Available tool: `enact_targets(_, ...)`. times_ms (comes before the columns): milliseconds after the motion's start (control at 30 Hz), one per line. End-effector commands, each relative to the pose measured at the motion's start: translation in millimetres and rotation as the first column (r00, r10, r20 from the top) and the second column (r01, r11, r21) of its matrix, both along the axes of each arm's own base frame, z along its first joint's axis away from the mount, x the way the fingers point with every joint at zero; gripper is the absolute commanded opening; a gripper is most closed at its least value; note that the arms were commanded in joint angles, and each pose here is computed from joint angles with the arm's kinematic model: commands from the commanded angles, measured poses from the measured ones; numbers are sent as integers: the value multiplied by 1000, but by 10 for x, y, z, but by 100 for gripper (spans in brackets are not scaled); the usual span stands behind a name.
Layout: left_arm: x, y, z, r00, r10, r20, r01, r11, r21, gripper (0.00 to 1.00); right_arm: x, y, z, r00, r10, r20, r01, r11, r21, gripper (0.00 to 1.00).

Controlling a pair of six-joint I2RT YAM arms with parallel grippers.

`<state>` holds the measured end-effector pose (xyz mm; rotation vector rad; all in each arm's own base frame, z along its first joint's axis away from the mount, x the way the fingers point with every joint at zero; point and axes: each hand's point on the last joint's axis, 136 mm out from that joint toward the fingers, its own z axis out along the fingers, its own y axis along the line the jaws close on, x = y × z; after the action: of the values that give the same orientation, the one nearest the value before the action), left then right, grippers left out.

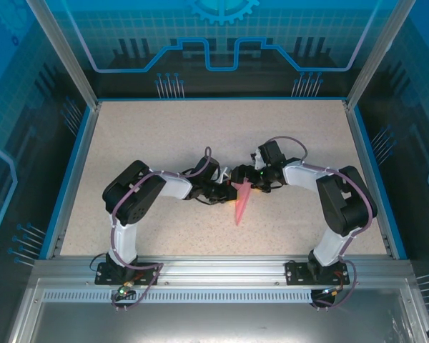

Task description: Fold a paper plane with a square sheet of paper (fold left side to right side)

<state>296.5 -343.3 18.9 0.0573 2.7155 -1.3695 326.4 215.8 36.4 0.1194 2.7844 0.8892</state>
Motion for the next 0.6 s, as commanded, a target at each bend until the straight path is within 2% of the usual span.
enact_targets(0,55,17,-77,1000,-2,9,2,1000,29,0,-145,-17,-234,998,28,-52,-31,998,-62,99)
enact_targets(167,37,47,-114,1000,3,3,-3,999,38,0,-128,2,-192,999,29,-34,-31,998,-48,99)
enact_targets(567,-14,72,-208,1000,11,-23,-10,998,57,0,66,-124,299,994,-1,105,2,1000,-2,99)
